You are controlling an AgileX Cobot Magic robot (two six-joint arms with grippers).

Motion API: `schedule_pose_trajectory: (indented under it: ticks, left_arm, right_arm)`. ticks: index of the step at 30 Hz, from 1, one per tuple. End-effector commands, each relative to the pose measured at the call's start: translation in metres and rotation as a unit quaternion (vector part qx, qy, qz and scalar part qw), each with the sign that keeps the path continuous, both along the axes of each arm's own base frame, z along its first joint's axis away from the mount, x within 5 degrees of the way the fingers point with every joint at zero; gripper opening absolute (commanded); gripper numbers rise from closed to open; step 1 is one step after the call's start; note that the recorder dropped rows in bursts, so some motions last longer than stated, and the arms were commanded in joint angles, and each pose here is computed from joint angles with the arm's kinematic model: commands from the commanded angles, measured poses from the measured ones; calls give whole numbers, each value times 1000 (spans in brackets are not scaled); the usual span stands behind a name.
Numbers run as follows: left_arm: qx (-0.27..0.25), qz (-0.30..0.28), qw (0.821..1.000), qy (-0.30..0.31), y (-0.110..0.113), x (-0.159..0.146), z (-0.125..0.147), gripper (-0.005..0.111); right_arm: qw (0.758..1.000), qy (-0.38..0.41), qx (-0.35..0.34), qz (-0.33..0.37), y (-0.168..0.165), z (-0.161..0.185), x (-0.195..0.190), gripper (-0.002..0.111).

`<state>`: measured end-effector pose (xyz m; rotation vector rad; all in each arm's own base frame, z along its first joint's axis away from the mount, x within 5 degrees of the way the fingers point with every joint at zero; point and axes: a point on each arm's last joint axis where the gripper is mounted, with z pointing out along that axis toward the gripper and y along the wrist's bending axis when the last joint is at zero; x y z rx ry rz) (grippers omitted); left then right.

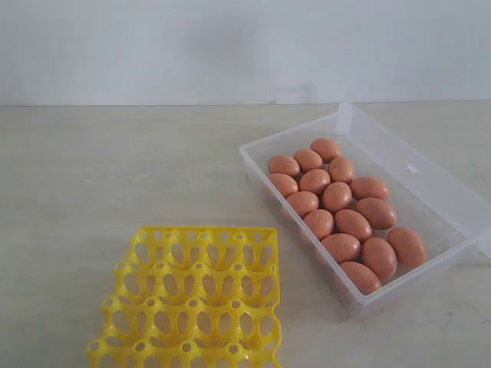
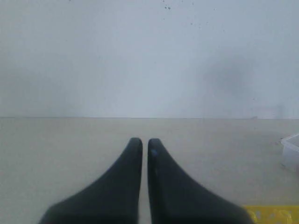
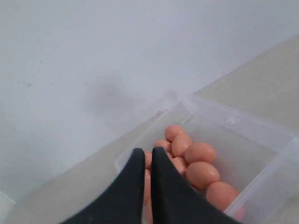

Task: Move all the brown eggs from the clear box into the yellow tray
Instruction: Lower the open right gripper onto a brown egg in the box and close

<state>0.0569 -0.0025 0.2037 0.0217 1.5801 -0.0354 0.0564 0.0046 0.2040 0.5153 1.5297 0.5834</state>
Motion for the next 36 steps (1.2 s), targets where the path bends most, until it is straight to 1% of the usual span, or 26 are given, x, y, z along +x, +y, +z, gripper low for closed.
schedule_pose_trajectory:
  ticks: [1,2,3,4,5,6,7,8,9,10,11,12,13,14,16,17,18,20,21,23,26,28,31,33,35,36]
  left_arm:
    - [-5,2,1000,-11,0,0,3,4]
    - [-5,2,1000,-11,0,0,3,4]
    - [-5,1,1000,-10,0,0,3,4]
    - [-5,1,1000,-10,0,0,3,4]
    - [-5,1,1000,-10,0,0,3,4]
    - [-5,1,1000,-10,0,0,3,4]
    - [-5,1,1000,-10,0,0,3,4]
    - [-5,1,1000,-10,0,0,3,4]
    - [-5,1,1000,-10,0,0,3,4]
    - [-5,1,1000,-10,0,0,3,4]
    - [-5,1,1000,-10,0,0,3,4]
    - [-5,1,1000,-10,0,0,3,4]
    - [-5,1,1000,-10,0,0,3,4]
    - [-5,1,1000,-10,0,0,3,4]
    - [-5,1,1000,-10,0,0,3,4]
    - [-5,1,1000,-10,0,0,3,4]
    - [-5,1,1000,-10,0,0,3,4]
    - [-5,1,1000,-10,0,0,3,4]
    - [-5,1,1000,-10,0,0,3,4]
    - [-5,1,1000,-10,0,0,3,4]
    - [-5,1,1000,-10,0,0,3,4]
    - [-5,1,1000,-10,0,0,3,4]
    - [-5,1,1000,-10,0,0,3,4]
    - [-5,2,1000,-11,0,0,3,4]
    - [-5,2,1000,-11,0,0,3,4]
    - [-5,2,1000,-11,0,0,3,4]
  right_arm:
    - [976,-178,89,-92,-19,31,-6,0]
    - [947,-269,100,-146,-30,45,-15,0]
    - [891,-371,129,-226,-46,57,-32,0]
    - [838,-419,172,-305,-61,64,-44,0]
    - [804,-431,216,-350,-69,71,-50,0]
    - [787,-416,256,-377,-75,81,-49,0]
    - [808,-378,249,-377,-75,95,-39,0]
    - [852,-334,204,-348,-68,111,-22,0]
    - [903,-287,107,-302,-56,128,-2,0]
    - [939,-242,-27,-244,-41,145,21,0]
    - [950,-208,-132,-190,-28,155,41,0]
    - [951,-163,-231,-123,-14,163,66,0]
    - [947,-109,-296,-56,-2,167,92,0]
    - [942,-56,-331,-8,6,167,111,0]
    - [898,96,-421,85,17,155,155,0]
    - [869,167,-451,118,18,147,170,0]
    - [828,254,-473,160,19,129,190,0]
    - [756,388,-475,229,19,107,210,0]
    - [730,440,-454,257,21,96,219,0]
    - [710,487,-420,287,27,79,237,0]
    - [730,490,-356,318,41,64,262,1]
    - [733,477,-349,336,47,54,278,10]
    - [730,483,-348,336,49,41,295,38]
    - [739,476,-347,328,50,34,306,60]
    - [762,462,-335,307,51,28,316,69]
    - [778,453,-321,294,52,25,322,69]
